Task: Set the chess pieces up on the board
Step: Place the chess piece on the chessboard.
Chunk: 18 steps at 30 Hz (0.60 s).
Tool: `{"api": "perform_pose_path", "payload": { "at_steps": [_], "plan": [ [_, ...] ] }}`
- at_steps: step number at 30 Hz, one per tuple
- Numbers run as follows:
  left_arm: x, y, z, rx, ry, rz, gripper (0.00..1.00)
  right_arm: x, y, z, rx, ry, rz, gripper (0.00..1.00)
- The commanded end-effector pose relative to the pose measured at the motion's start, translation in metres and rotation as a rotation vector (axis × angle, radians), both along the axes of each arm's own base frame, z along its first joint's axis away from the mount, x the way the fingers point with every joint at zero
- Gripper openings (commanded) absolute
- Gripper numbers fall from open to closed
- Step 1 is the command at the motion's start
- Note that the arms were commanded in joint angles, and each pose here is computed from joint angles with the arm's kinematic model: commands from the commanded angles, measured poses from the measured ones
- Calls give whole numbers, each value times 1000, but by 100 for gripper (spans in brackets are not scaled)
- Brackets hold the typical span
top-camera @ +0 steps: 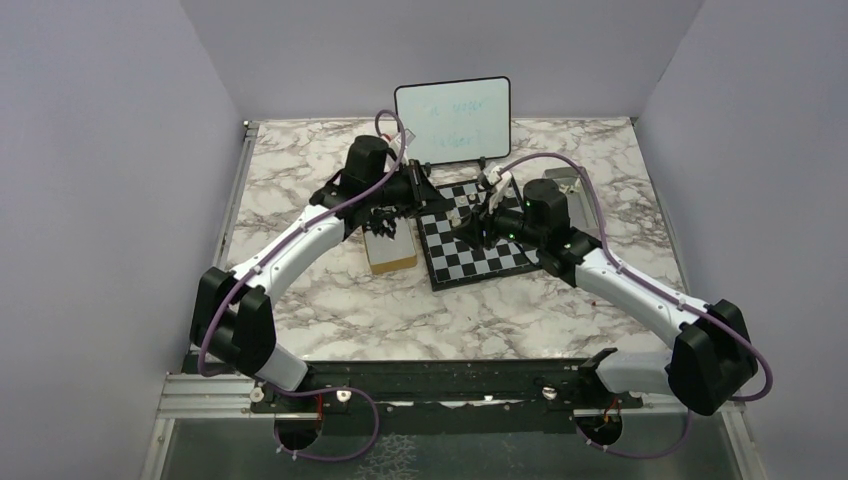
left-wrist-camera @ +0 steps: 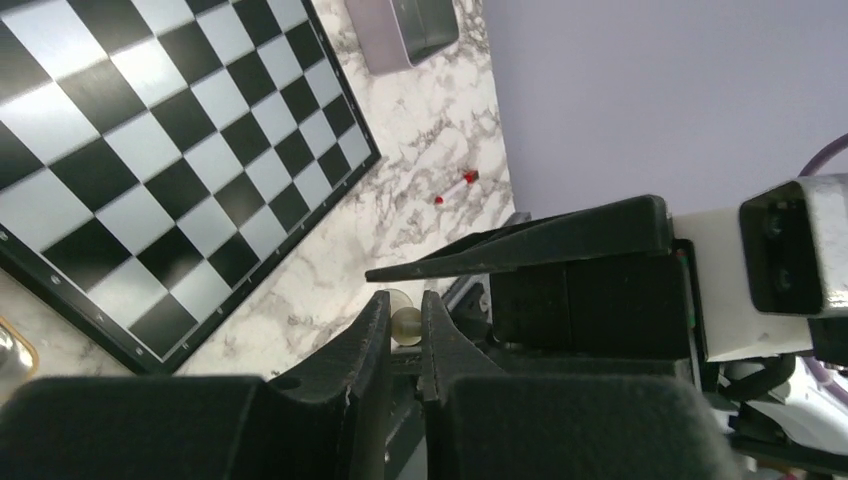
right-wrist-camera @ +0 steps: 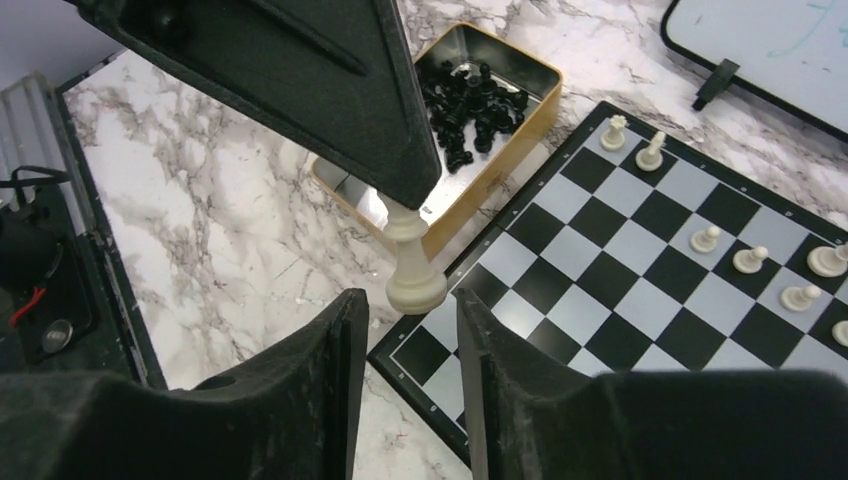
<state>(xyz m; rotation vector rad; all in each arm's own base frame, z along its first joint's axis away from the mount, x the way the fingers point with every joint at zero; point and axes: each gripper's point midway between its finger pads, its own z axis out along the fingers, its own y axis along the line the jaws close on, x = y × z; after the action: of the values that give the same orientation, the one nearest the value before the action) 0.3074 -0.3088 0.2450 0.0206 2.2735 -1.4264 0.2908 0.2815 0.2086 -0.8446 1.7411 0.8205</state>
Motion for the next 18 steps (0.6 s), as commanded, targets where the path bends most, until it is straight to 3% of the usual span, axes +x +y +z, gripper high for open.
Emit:
{"api": "perform_pose_path", "payload": {
  "at_steps": [1,6,8,18],
  "plan": [
    [25,6,14,119,-154,66,12,6,-8,0,13,73,-115,52],
    [57,15,22,234,-290,160,12,7,-37,-17,-6,201,-330,79],
    [71,18,25,276,-337,198,12,4,-50,-23,-31,251,-412,99],
    [141,-2,19,457,-522,296,10,-24,-88,-18,-70,284,-522,100]
  ]
}}
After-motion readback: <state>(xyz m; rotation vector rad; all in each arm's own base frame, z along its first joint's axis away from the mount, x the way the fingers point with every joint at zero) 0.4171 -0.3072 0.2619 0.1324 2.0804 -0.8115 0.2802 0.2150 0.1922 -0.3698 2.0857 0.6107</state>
